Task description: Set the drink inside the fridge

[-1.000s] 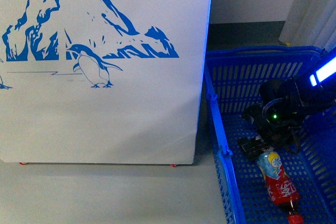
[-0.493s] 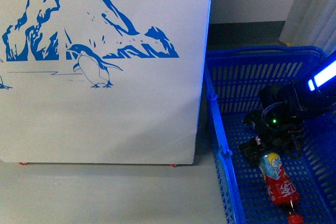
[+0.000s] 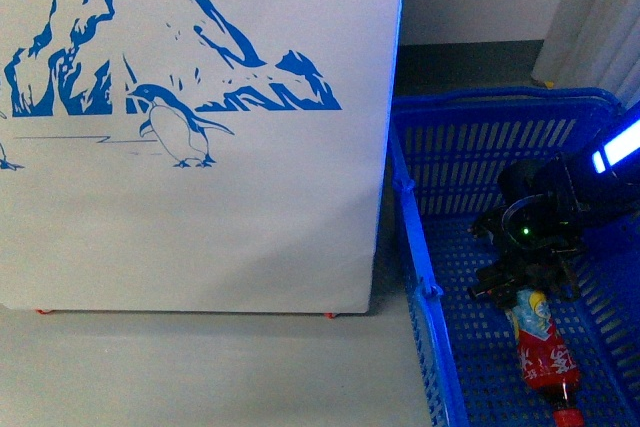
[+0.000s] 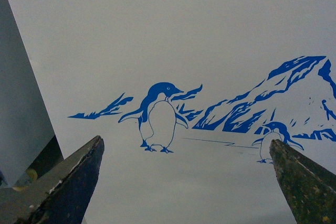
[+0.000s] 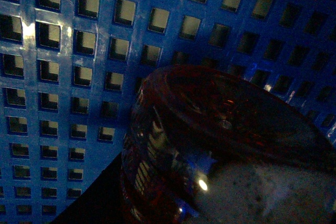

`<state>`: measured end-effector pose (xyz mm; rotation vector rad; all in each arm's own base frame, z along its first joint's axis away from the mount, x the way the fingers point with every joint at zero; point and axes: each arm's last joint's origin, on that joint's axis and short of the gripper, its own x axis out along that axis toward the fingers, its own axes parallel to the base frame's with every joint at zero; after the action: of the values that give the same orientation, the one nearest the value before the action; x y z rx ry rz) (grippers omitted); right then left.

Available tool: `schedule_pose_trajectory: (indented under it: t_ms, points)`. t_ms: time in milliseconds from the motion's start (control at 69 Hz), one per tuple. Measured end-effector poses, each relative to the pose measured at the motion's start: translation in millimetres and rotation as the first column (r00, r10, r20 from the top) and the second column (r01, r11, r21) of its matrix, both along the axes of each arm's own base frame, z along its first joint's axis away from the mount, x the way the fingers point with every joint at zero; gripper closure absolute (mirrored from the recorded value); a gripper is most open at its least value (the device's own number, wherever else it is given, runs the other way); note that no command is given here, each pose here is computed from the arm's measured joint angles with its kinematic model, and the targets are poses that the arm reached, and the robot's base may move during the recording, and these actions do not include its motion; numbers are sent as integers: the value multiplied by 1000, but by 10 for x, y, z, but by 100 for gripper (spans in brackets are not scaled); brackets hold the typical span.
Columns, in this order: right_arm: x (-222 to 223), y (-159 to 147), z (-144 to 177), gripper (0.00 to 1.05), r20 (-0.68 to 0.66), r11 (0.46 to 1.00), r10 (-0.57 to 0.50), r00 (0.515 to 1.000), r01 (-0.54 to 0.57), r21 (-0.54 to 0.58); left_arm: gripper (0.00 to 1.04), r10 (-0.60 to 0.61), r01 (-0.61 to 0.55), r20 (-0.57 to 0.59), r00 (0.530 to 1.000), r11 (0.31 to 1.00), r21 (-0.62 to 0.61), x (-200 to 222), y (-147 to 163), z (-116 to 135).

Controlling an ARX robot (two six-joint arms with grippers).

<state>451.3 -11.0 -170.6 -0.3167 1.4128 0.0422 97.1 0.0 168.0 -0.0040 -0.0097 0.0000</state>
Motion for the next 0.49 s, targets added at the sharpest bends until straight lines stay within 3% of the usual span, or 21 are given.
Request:
schedule_pose_trajectory:
  t_ms: [261, 493]
  points:
    - [21, -35, 188, 57, 65, 999, -9, 998, 6, 49, 8, 0, 0, 0, 1000, 1000, 0, 0, 0, -1]
    - [200, -58, 784, 57, 209, 997, -29, 977, 13, 74, 8, 0, 0, 0, 1000, 1000, 0, 0, 0, -1]
